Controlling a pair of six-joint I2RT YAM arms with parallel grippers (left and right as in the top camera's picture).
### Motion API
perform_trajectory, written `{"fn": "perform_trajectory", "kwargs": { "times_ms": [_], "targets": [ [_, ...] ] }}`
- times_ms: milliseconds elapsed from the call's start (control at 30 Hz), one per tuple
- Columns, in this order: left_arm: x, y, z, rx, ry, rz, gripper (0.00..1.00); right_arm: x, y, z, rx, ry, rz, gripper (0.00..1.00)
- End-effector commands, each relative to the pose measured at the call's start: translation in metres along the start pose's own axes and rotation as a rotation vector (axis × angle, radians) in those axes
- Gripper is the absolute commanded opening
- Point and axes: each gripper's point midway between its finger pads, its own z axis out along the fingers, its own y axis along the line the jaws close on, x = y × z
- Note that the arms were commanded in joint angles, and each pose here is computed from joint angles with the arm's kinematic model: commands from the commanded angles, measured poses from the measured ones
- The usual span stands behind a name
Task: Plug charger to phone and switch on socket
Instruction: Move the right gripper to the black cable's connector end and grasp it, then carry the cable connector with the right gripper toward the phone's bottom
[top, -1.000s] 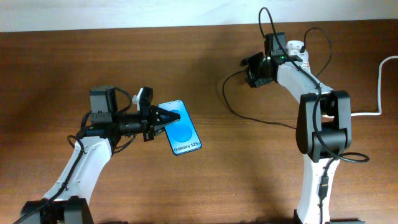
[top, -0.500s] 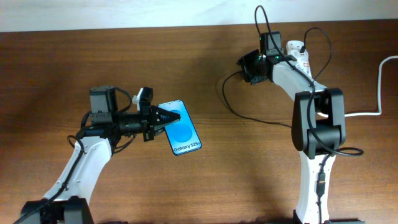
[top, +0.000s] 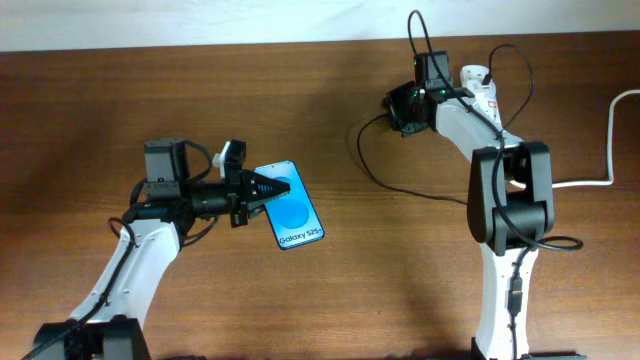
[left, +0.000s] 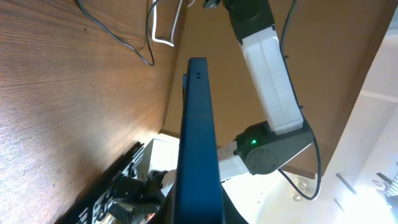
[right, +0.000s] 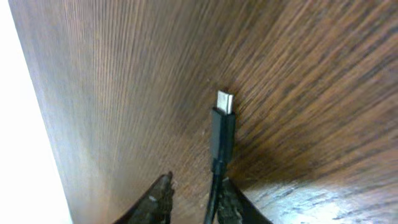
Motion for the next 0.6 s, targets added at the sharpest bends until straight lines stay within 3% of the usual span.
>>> {"fn": "perform_trajectory", "kwargs": {
  "times_ms": [0, 67, 300, 433, 567],
  "targets": [
    [-0.001, -0.006, -0.001, 0.013, 0.008, 0.024, 0.0, -0.011, -0.069, 0.035, 0.171, -0.029, 0.046, 0.13],
    [-0.001, -0.006, -0.001, 0.011, 0.006, 0.021, 0.0, -0.008, -0.068, 0.035, 0.166, -0.014, 0.038, 0.04],
    [-0.001, -0.006, -0.001, 0.012, 0.007, 0.021, 0.0, 0.0, -0.049, 0.028, 0.084, 0.074, -0.231, 0.04],
    [0.001, -0.007, -0.001, 0.02, 0.017, 0.021, 0.0, 0.019, -0.011, -0.003, -0.06, 0.157, -0.5, 0.04],
    [0.002, -0.009, -0.001, 0.026, 0.025, 0.026, 0.0, 0.046, 0.004, -0.036, -0.134, 0.269, -0.633, 0.04]
  ]
}}
